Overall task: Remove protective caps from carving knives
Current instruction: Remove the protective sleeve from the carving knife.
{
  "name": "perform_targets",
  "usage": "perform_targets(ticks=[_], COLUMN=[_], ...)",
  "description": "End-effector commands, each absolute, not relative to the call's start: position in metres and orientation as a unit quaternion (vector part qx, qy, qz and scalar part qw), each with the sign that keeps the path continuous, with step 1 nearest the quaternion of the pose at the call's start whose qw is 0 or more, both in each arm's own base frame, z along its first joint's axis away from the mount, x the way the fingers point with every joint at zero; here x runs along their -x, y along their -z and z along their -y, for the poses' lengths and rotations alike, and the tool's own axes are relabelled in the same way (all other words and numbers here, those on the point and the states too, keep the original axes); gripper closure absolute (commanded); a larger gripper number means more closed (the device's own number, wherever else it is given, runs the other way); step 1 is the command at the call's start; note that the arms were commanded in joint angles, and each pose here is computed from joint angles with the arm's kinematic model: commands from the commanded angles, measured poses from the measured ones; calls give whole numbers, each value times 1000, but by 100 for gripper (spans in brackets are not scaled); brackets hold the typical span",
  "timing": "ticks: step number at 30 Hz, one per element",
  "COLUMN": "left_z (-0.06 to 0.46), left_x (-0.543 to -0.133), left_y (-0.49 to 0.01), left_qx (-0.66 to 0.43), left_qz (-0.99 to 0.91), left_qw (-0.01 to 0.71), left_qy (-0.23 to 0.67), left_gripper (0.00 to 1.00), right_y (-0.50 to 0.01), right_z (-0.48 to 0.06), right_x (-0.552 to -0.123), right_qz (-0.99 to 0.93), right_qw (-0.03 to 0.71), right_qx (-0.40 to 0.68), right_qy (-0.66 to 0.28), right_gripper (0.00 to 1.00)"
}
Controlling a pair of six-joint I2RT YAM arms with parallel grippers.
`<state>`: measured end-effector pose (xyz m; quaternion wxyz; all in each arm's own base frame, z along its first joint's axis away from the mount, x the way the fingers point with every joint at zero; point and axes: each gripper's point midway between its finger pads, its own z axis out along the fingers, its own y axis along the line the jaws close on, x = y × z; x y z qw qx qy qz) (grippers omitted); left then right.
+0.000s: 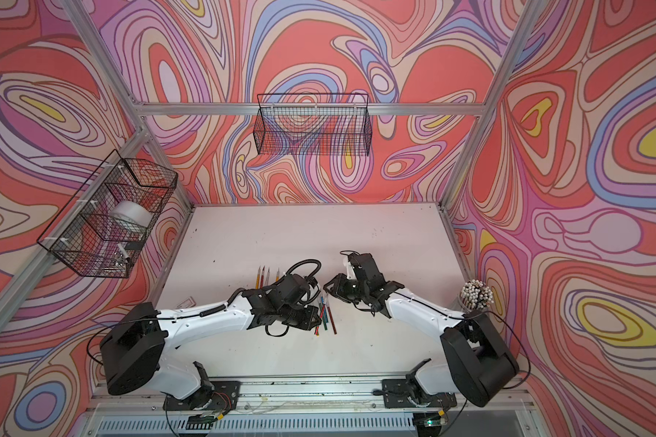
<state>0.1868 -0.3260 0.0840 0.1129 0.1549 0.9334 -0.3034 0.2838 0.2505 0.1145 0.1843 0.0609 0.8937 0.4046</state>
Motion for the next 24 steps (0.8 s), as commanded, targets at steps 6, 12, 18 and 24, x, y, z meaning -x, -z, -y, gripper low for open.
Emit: perform_targets(ticks=[6, 12, 18, 24], left_z=[330, 331, 331, 332], left_x=[-189, -190, -190, -189], left_y=[-94, -95, -95, -92], left_qx=[-153, -154, -155, -153], left_qz=[-922, -920, -920, -919], left_qw=[126, 128, 129, 127], left_qy=[333, 336, 337, 341], left_gripper=[92, 92, 90, 78], right_y=[-116, -116, -114, -120], right_z=[-257, -259, -258, -258], right_x=[-285, -287, -286, -286], right_qz=[-893, -892, -893, -889], right_qw=[184, 184, 185, 190], right_qx=[-51, -51, -53, -53], right_qy=[-408, -409, -408, -413], right_gripper=[75, 79, 85, 88])
